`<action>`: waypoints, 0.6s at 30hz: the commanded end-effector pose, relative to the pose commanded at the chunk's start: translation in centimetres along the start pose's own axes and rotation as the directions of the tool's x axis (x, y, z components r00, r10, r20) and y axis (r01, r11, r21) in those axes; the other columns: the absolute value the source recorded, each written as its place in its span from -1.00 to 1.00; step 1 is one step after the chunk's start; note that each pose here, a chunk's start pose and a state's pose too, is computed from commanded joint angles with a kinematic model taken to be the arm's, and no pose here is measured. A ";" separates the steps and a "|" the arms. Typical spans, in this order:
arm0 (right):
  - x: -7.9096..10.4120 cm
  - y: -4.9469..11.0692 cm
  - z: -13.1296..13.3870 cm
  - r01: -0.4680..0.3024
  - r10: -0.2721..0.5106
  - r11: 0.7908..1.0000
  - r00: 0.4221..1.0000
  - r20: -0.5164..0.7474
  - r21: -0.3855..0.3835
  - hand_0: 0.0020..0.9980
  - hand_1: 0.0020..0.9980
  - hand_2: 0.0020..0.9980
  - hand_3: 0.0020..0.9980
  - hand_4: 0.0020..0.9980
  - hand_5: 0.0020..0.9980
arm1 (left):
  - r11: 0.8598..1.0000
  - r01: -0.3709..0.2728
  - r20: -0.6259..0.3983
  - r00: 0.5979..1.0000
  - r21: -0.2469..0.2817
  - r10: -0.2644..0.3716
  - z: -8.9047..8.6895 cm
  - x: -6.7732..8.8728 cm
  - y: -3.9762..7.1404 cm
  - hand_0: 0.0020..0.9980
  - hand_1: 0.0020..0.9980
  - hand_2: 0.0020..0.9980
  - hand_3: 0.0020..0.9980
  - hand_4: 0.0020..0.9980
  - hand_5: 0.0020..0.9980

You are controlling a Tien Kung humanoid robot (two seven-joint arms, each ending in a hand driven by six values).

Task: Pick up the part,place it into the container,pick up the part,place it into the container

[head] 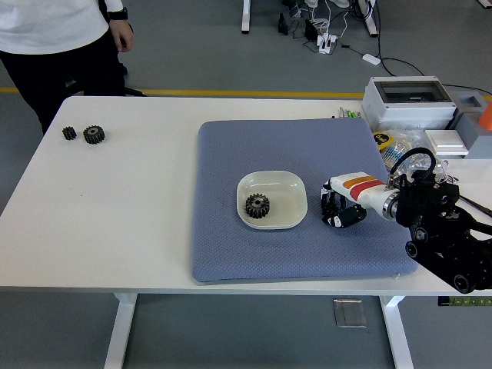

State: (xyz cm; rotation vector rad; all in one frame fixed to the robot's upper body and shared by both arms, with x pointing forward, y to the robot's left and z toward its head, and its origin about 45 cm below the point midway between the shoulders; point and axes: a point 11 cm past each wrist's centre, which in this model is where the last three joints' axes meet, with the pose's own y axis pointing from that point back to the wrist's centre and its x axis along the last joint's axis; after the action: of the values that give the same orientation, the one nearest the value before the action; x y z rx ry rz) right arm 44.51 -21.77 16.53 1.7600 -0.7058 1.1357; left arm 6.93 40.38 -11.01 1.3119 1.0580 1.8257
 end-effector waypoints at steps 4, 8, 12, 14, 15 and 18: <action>0.0 0.0 0.0 -0.004 0.004 1.000 1.000 0.005 0.003 -0.68 -0.34 -0.19 -0.07 0.71 -0.81 | 1.000 0.000 0.002 1.000 0.002 0.000 -0.1 0.0 0.0 0.18 0.09 0.32 0.12 0.32 0.14; 0.2 0.0 -0.1 -0.012 0.012 1.000 1.000 0.008 0.007 -0.67 -0.37 -0.23 -0.08 0.73 -0.85 | 1.000 0.000 0.007 1.000 0.002 0.000 -0.1 0.0 0.0 0.18 0.09 0.32 0.12 0.32 0.14; 0.3 0.1 -0.1 -0.015 0.015 1.000 1.000 0.005 0.007 -0.67 -0.37 -0.23 -0.08 0.73 -0.85 | 1.000 0.001 0.008 1.000 0.001 -0.001 0.0 0.0 0.0 0.18 0.09 0.32 0.12 0.32 0.14; 0.3 0.1 0.0 -0.018 0.017 1.000 1.000 0.004 0.005 -0.70 -0.40 -0.25 -0.08 0.70 -0.84 | 1.000 0.002 0.008 1.000 0.000 -0.002 0.0 0.0 0.0 0.18 0.09 0.32 0.12 0.32 0.14; 0.4 0.1 0.0 -0.019 0.019 1.000 1.000 0.004 0.004 -0.70 -0.40 -0.25 -0.08 0.70 -0.84 | 1.000 0.002 0.007 1.000 -0.001 -0.002 0.0 0.0 0.0 0.18 0.09 0.32 0.12 0.32 0.14; 0.7 0.1 0.1 -0.027 0.027 1.000 1.000 0.004 0.002 -0.70 -0.40 -0.25 -0.08 0.70 -0.84 | 1.000 0.002 0.005 1.000 -0.002 -0.002 0.1 0.0 0.0 0.18 0.09 0.32 0.12 0.32 0.14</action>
State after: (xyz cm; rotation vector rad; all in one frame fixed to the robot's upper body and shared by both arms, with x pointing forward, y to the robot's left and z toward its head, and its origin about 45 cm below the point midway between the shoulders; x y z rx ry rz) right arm 44.73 -21.92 17.17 1.7603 -0.7325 1.1514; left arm 7.06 40.41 -10.99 1.3128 1.0537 1.8201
